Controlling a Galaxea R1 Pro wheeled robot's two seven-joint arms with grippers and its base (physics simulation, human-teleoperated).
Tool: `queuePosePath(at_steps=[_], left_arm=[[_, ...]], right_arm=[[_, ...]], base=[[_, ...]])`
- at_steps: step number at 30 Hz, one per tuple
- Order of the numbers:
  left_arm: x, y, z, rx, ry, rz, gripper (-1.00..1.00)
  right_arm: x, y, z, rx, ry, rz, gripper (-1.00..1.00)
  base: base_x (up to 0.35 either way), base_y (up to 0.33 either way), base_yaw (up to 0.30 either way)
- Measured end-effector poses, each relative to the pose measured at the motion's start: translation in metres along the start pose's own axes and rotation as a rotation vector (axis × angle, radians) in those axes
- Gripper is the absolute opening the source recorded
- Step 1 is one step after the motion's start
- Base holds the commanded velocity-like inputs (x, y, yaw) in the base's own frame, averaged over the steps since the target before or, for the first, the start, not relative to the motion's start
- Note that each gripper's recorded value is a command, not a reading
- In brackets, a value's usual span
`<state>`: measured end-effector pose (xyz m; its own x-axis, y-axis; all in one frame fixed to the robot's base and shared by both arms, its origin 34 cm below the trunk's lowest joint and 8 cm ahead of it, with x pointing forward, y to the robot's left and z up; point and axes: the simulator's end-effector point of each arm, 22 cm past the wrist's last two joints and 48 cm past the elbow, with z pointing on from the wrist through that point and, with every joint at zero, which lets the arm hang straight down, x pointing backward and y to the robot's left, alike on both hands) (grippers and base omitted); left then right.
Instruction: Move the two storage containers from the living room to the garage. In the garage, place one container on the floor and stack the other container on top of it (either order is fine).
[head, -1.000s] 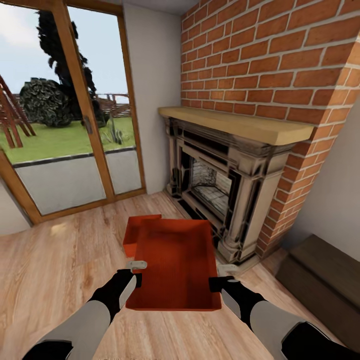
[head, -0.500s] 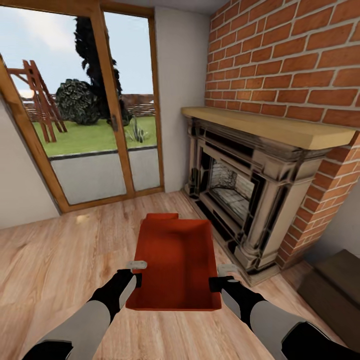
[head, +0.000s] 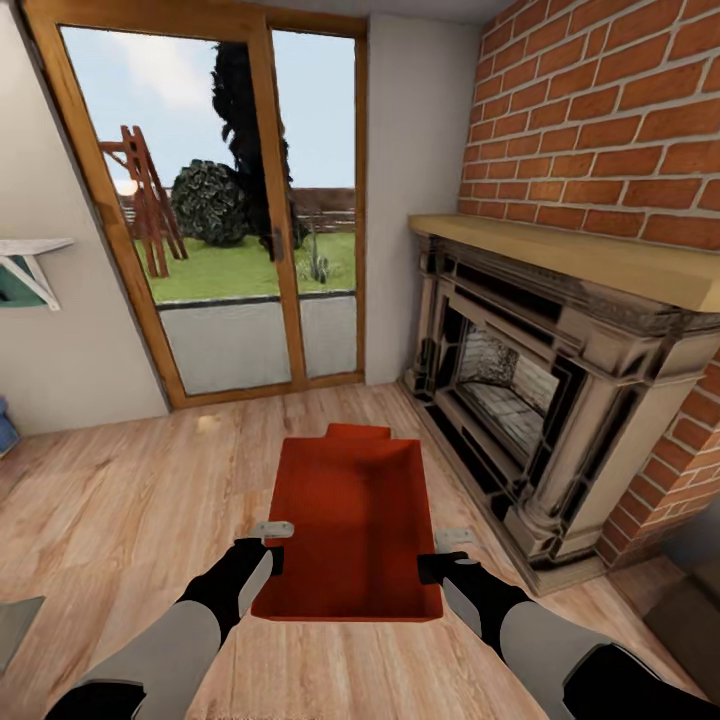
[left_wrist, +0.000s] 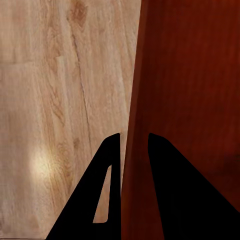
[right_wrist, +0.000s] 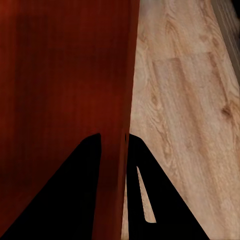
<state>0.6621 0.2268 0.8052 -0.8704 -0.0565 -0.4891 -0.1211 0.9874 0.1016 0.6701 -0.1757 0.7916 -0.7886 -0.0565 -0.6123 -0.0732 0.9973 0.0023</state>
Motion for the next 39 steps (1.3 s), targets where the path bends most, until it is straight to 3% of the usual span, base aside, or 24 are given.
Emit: queuePosePath(at_steps=[23, 39], left_arm=[[-0.0001, 0.0001, 0.0000, 0.000, 0.000, 0.000, -1.00], [-0.0048, 0.0005, -0.0042, 0.000, -0.011, -0.002, -1.00]], right_arm=[[-0.0001, 0.0001, 0.0000, 0.000, 0.000, 0.000, -1.00], [-0.0055, 0.0000, -0.0034, 0.001, -0.011, -0.001, -1.00]], base=[[0.000, 0.000, 0.273], [0.000, 0.000, 0.105]])
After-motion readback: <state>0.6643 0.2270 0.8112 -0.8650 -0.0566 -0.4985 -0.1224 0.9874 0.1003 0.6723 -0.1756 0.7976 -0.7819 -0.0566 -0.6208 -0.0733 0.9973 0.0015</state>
